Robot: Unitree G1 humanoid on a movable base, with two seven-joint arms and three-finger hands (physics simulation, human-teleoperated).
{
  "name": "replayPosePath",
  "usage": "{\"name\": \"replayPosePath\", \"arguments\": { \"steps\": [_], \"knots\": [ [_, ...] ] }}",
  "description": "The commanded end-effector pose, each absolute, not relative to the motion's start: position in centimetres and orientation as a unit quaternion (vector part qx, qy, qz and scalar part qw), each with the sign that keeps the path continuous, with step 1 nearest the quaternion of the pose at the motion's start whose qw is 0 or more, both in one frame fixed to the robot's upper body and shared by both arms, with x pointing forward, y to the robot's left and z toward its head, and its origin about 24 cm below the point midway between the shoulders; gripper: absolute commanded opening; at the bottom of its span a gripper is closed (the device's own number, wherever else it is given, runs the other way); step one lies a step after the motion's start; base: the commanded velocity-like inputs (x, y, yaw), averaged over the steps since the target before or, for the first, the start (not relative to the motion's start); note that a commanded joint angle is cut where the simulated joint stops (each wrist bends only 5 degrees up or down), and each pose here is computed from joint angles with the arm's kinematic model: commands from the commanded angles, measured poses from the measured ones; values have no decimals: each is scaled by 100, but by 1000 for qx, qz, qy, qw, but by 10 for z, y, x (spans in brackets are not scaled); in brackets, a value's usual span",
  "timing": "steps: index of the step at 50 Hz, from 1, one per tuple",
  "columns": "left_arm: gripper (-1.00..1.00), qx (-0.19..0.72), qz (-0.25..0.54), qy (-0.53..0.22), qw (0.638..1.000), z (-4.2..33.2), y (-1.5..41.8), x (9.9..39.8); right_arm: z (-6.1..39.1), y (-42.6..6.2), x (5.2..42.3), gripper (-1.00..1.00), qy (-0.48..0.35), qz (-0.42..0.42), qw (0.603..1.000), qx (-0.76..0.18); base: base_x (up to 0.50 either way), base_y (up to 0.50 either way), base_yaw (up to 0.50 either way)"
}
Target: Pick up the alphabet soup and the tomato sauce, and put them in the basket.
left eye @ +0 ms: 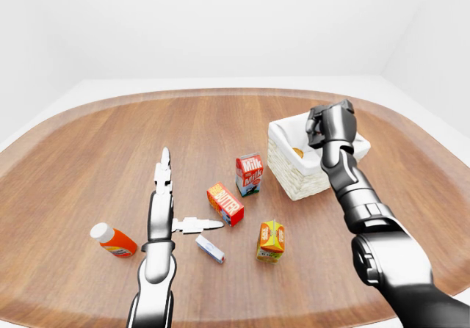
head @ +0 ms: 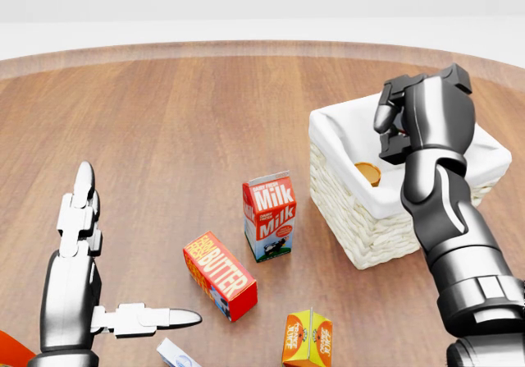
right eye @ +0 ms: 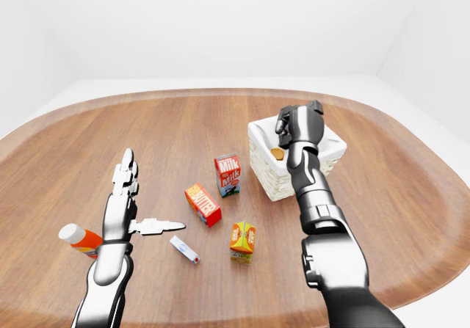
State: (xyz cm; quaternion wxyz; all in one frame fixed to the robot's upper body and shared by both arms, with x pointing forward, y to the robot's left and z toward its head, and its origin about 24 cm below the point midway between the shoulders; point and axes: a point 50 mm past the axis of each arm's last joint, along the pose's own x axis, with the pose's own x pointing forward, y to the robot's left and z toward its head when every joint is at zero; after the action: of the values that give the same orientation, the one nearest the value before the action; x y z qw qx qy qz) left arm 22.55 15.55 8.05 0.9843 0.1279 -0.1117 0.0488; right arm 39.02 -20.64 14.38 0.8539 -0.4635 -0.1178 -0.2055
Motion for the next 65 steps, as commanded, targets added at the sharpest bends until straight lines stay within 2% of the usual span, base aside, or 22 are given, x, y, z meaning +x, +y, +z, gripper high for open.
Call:
{"name": "replayPosePath", "arguments": {
  "steps": [1, 23, 43, 48, 51, 65],
  "knots": [
    [100, 125, 54, -115, 984, 82, 157, 224, 157, -198, 406, -100, -112, -195, 821, -525, 0, 0, 0],
    [100, 122, 54, -123, 983, 86, 157, 225, 168, -166, 418, -100, -120, -146, 795, -576, 0, 0, 0],
    [100, 122, 53, -120, 984, 85, 157, 224, 176, -172, 420, -100, -117, -153, 785, -588, 0, 0, 0],
    [100, 121, 53, -120, 984, 85, 157, 225, 176, -176, 420, -100, -116, -152, 774, -604, 0, 0, 0],
    [100, 122, 53, -120, 984, 85, 157, 225, 172, -177, 419, -100, -119, -139, 750, -636, 0, 0, 0],
    [100, 121, 53, -120, 984, 85, 157, 225, 162, -189, 415, -100, -103, -136, 732, -659, 0, 0, 0]
  ]
}}
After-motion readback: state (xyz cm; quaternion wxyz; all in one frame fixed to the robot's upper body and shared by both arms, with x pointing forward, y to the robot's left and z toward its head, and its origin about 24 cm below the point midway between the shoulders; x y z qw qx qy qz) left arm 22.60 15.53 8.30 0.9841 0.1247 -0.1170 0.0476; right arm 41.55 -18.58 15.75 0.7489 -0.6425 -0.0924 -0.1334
